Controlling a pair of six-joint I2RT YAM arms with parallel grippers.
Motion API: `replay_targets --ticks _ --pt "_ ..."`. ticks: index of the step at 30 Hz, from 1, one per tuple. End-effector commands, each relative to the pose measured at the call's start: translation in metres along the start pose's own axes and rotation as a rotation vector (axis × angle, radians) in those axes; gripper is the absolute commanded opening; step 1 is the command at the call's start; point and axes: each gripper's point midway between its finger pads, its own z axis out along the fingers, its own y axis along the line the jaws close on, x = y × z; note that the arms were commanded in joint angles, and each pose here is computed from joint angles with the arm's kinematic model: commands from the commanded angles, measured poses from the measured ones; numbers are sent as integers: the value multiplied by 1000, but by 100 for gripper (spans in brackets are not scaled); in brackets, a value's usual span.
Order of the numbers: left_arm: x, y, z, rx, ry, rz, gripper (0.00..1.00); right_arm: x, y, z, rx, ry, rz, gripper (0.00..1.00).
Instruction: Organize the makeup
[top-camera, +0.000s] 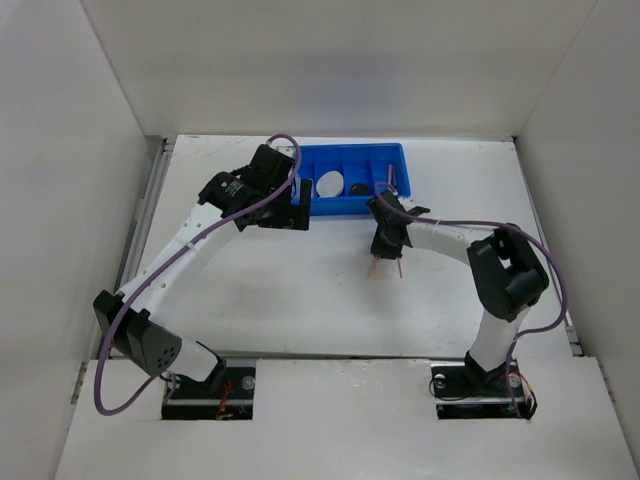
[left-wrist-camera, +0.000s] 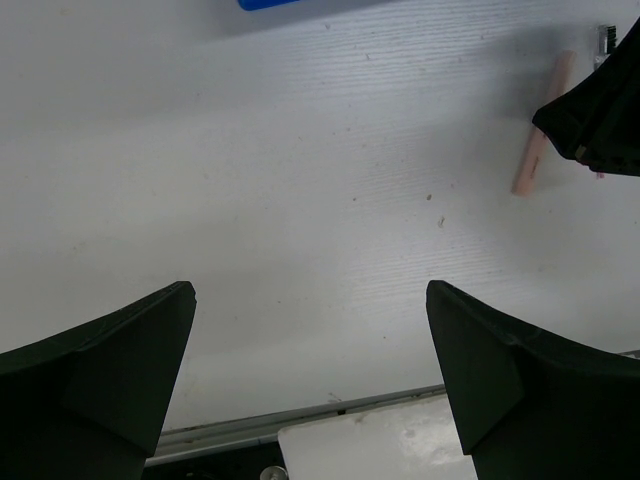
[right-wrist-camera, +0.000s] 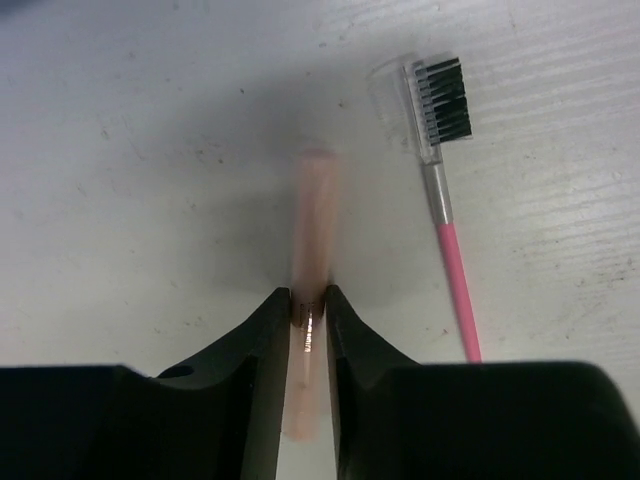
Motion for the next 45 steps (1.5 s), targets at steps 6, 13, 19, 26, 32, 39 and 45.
replay_targets --ticks 6,13,19,26,32,39,45 --pt "-9 3 -10 1 -45 -2 100 -49 28 -48 -21 -172 -43 11" --pt "-9 4 -10 -7 -49 -2 100 -161 27 -112 75 -458 -71 11" --pt "-10 11 -13 -35 -61 6 100 -234 23 -87 151 -502 -81 11" --pt "-10 14 -19 -45 -63 15 100 -274 31 -41 165 -490 -53 12" --pt "-8 15 -19 -48 -55 17 100 -290 46 -44 125 -522 -47 60" --pt "-8 17 -19 -57 -58 17 100 -249 17 -90 59 -520 -8 48" --pt "-12 16 -16 -62 -70 24 100 -128 -16 -72 -86 -275 -62 41"
